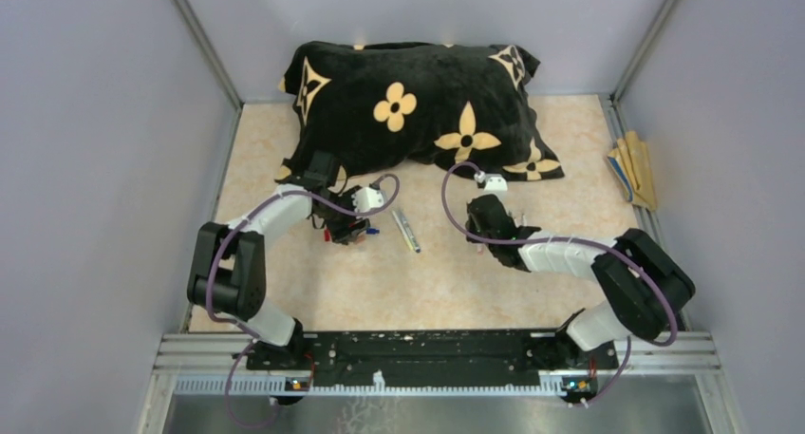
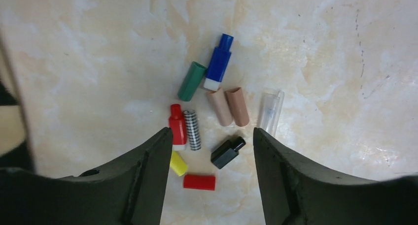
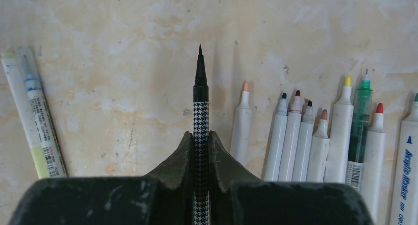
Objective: Open the pen caps
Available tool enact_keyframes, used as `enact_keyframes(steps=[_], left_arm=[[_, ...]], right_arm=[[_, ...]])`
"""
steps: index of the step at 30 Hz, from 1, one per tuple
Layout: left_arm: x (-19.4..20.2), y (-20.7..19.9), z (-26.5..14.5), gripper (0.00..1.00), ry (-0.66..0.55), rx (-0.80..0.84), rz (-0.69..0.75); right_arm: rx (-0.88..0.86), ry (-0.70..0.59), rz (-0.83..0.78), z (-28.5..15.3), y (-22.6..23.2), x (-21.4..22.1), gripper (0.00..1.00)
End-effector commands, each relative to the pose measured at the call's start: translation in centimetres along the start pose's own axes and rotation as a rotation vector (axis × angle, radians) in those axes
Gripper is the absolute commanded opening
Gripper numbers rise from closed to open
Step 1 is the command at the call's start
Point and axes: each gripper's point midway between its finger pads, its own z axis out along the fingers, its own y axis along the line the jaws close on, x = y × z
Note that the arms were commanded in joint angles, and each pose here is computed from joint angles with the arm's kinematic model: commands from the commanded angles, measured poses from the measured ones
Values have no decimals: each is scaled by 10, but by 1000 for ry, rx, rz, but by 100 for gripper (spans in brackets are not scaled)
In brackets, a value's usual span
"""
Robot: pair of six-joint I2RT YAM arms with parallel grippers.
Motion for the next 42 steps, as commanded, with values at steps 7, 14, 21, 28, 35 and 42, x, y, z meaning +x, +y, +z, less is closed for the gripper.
enact_keyframes(steps=[7,14,21,28,35,42], left_arm=[[-51,7,-51,99,-102,42,-90],[-72,12,-79,99,-162,36,-137],[-72,12,-89,99,-159,37,-189],[-72,18,-94,99,-174,5,-219],[-81,24,-109,99,-216,-21,-247],[-83,37,-125,99,-235,-72,-296]], right_arm=[[4,18,38,12,-1,11,4],[35,33,16,8,-10,16,31],[35,16,27,0,-9,6,28],[-41,-26,33,-12,17,-24,11],[-195,-9,-12,-14,70,-26,17],[-327,52,-138,-5,133,-15,26]])
